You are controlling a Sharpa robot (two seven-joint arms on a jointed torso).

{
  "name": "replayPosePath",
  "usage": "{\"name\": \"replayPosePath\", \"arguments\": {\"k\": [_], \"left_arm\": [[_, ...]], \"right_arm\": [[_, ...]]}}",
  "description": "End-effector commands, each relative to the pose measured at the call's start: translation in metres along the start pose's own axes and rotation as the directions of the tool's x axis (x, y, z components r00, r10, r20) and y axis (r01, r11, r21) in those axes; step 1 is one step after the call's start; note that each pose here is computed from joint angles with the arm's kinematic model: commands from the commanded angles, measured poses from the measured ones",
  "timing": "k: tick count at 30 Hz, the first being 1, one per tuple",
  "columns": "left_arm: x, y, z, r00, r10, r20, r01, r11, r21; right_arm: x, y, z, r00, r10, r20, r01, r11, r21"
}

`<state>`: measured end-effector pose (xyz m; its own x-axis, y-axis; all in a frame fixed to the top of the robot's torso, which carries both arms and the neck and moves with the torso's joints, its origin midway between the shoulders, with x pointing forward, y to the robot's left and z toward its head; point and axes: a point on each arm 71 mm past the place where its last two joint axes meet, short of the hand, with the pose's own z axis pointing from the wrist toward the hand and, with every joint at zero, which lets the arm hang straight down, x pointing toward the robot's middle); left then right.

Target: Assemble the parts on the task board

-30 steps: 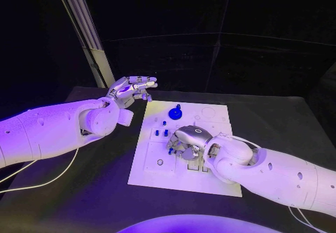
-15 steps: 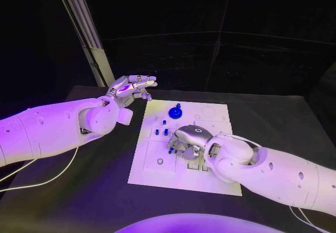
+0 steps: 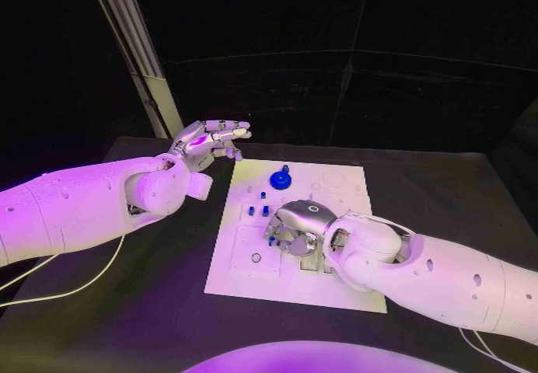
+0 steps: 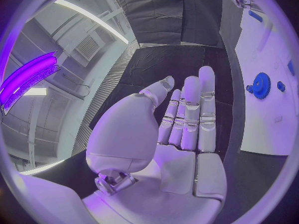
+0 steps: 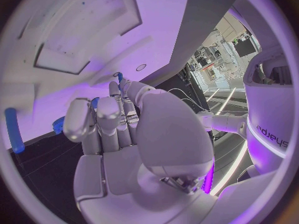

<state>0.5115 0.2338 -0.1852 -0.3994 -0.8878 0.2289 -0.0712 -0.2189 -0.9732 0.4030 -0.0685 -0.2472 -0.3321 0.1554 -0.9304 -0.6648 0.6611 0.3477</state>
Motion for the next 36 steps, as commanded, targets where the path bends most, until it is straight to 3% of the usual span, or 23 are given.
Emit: {"name": "replayPosePath", "arguments": {"k": [1,7,24,36], "left_arm": [[0.0016,-0.0012,0.0004,1.0,-0.004,-0.015,0.004,1.0,0.004],[0.0017,-0.0011,0.0003,1.0,-0.005,-0.017,0.005,1.0,0.002],[0.001,-0.0011,0.0003,1.0,-0.005,-0.017,0.005,1.0,0.0],[0.0011,-0.0007,0.0002,1.0,-0.007,-0.021,0.007,1.0,-0.004]], "right_arm": [[0.0077,0.0007,-0.001,0.998,-0.041,-0.049,0.041,0.999,0.011],[0.0102,0.0018,-0.0016,0.996,-0.071,-0.053,0.072,0.997,0.014],[0.0044,0.0028,-0.0038,0.997,-0.072,0.029,0.071,0.997,0.01],[0.004,-0.001,-0.0059,0.996,-0.081,0.029,0.08,0.996,0.024]]}}
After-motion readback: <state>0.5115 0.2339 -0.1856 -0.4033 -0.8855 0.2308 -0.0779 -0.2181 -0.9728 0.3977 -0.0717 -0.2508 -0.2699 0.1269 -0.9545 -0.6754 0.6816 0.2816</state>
